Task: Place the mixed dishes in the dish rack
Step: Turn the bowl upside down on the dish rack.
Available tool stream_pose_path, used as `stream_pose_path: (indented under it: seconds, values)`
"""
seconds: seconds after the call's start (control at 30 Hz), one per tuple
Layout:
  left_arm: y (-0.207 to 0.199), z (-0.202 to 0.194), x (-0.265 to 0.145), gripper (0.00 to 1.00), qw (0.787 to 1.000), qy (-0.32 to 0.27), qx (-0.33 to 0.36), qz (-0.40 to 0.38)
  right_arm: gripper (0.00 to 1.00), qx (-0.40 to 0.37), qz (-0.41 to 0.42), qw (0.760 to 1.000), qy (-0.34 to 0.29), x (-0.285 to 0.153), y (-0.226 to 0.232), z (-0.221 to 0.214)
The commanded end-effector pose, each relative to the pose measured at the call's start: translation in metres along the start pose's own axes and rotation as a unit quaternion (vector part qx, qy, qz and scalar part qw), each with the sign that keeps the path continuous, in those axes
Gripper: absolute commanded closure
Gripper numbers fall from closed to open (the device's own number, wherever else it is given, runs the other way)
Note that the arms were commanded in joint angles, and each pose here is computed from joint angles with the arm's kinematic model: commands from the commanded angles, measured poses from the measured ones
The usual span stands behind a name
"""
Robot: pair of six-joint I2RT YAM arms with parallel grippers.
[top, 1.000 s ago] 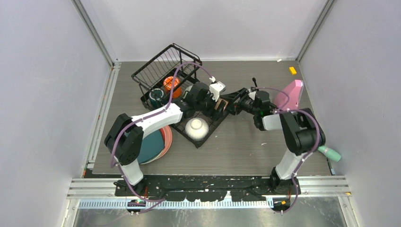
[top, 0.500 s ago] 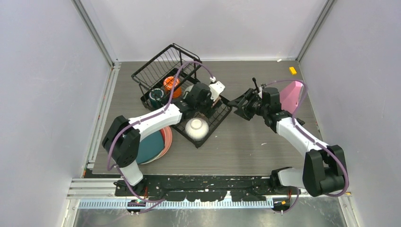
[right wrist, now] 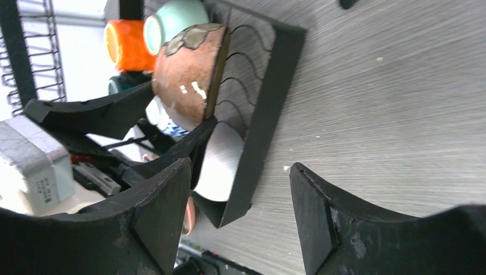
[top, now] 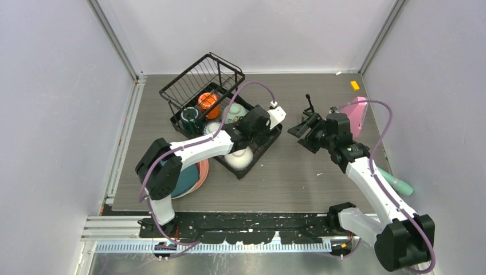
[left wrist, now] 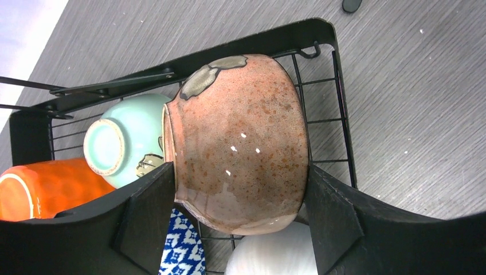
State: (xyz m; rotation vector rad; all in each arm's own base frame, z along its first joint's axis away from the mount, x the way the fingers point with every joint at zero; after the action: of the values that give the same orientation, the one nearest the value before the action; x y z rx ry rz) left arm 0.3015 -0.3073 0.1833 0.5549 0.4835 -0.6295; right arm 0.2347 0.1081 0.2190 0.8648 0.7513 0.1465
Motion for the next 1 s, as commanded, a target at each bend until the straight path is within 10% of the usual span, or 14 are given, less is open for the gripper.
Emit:
stream_pose_path:
  seconds: [0.0, 0.63, 0.97]
  values:
    - [-0.016, -0.008, 0.013, 0.61, 0.999, 0.015, -0.021, -0.021, 0.3, -0.007, -0.085, 0.995, -0.056, -0.014, -0.019, 0.005]
    - [-0.041, -0.025, 0.012, 0.1, 0.992, 0.046, -0.06, -0.103, 0.23, 0.064, -0.178, 0.975, -0.116, -0.022, -0.035, 0.03]
    - [-0.042, -0.028, 0.011, 0.04, 0.991, 0.059, -0.047, -0.106, 0.23, 0.097, -0.162, 0.978, -0.093, -0.01, -0.042, 0.038]
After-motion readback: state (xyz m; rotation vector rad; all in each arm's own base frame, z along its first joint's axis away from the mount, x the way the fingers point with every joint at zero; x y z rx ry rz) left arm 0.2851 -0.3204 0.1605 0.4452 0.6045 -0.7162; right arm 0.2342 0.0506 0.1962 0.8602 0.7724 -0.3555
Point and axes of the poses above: each gripper's point midway between its finger pads, its own x axis out along the fingers, its own y axis along the line the jaws close on, z = x × y, the point moved 8 cm from there along -x, back along the fingers, and after that the axes turned 3 degrees about -x, right-handed, at the moved point
